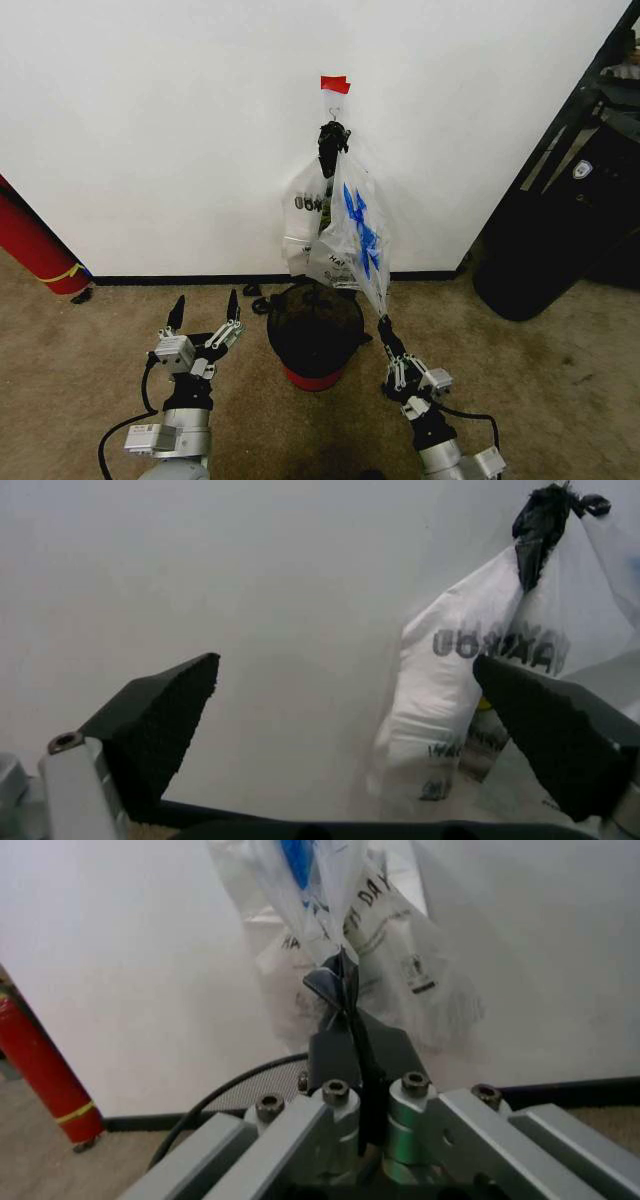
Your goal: Pick up the garbage bag from the wall and place it over the trash bin.
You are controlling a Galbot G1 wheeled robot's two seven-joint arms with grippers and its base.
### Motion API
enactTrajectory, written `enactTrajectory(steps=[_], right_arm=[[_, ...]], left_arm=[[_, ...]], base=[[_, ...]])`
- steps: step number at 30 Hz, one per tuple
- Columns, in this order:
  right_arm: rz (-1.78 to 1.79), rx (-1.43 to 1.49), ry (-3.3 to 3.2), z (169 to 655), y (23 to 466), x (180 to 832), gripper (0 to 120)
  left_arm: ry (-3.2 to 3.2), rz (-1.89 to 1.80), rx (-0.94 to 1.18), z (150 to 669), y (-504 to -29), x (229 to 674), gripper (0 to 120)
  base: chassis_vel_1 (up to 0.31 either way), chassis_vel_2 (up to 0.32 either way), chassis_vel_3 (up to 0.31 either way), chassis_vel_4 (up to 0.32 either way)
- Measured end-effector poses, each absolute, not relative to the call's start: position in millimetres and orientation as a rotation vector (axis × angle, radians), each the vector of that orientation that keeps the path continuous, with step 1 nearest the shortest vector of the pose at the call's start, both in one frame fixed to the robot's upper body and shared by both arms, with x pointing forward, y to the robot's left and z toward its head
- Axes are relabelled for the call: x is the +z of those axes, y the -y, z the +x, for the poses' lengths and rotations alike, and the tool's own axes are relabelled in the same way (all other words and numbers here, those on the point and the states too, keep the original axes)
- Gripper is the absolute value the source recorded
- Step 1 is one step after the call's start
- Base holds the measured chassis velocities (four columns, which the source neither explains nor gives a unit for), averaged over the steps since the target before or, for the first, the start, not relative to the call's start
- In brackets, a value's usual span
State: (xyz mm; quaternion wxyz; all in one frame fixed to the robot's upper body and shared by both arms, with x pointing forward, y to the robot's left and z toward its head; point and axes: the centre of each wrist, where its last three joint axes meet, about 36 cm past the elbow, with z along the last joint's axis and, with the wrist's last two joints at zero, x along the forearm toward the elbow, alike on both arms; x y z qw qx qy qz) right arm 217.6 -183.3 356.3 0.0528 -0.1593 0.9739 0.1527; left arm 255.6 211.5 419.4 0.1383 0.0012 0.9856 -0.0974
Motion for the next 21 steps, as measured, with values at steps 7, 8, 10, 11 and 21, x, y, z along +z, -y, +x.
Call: enactTrajectory(steps=[7,8,10,11,21], right_arm=[[-0.48,0.466,-2.959,213,176,351,0],[-0.468,0.476,-2.957,220,176,355,0],[-0.454,0.492,-2.945,233,177,364,0],[-0.445,0.505,-2.93,245,177,372,0],[-0.421,0.58,-2.866,308,181,411,0]], left_arm=[[-2.836,0.018,-0.3,254,-209,427,100],[-2.834,0.03,-0.305,254,-208,430,100],[-2.836,0.057,-0.307,253,-207,433,100],[-2.839,0.087,-0.301,254,-206,436,100],[-2.855,0.347,-0.356,276,-202,473,100]], base=[[0.0,0.0,0.0,0.0],[0.0,0.0,0.0,0.0],[0.0,0.0,0.0,0.0],[0.0,0.0,0.0,0.0],[0.0,0.0,0.0,0.0]])
